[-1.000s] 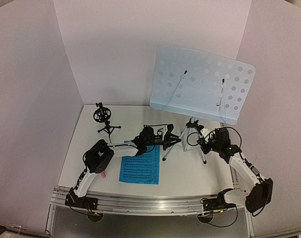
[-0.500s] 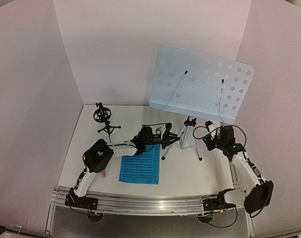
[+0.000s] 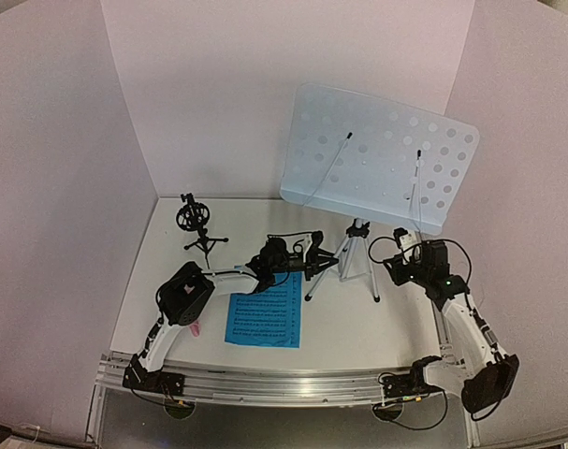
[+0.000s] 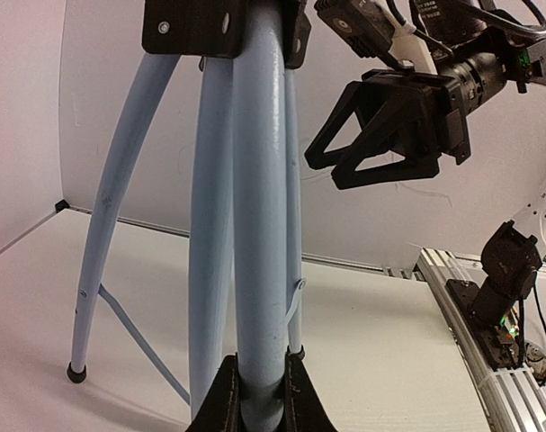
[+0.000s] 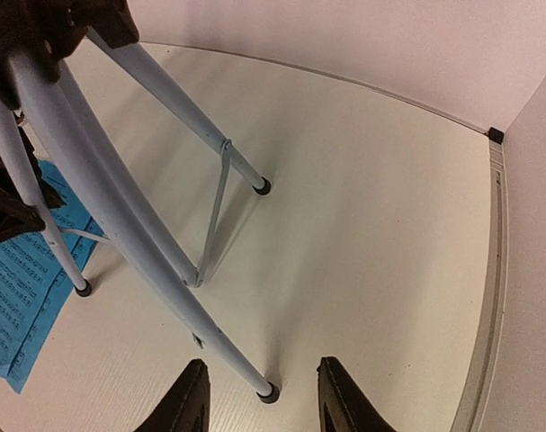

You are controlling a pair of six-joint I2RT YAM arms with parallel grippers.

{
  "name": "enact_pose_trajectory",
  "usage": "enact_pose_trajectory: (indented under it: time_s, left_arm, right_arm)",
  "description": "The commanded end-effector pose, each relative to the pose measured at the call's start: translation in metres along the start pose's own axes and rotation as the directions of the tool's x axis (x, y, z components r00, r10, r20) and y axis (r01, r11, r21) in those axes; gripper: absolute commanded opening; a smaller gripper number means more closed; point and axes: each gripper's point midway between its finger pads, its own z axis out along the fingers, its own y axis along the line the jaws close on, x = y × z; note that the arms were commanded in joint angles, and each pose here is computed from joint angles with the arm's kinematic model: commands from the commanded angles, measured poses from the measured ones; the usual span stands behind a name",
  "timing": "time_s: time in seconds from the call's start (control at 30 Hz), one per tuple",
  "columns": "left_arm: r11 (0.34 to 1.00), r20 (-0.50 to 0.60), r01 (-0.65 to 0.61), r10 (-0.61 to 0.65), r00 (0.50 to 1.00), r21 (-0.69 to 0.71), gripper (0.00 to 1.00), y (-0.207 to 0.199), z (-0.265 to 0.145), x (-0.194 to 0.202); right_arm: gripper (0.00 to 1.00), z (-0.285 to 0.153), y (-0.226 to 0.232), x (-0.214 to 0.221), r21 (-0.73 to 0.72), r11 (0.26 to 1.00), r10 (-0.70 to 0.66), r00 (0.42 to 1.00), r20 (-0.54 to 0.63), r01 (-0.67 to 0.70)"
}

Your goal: Set up the instrument practice props

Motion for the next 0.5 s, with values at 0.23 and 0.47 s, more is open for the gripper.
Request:
enact_pose_trajectory:
  time_s: [0.23, 0.47]
  left_arm:
    - [0.997, -0.015, -0.046, 0.045, 0.999, -0.061, 0.0, 0.027, -0.01, 0.011]
    - [0.998, 0.001, -0.058, 0.058, 0.998, -0.032, 0.07, 0.022, -0.008, 0.0]
  right_arm:
    - [0.44, -0.002, 0.005, 0.006, -0.026, 0.998, 0.052, 0.998, -0.018, -0.053]
    - [0.44, 0.001, 0.003, 0.007, -0.016, 0.997, 0.069, 0.997, -0.028, -0.07]
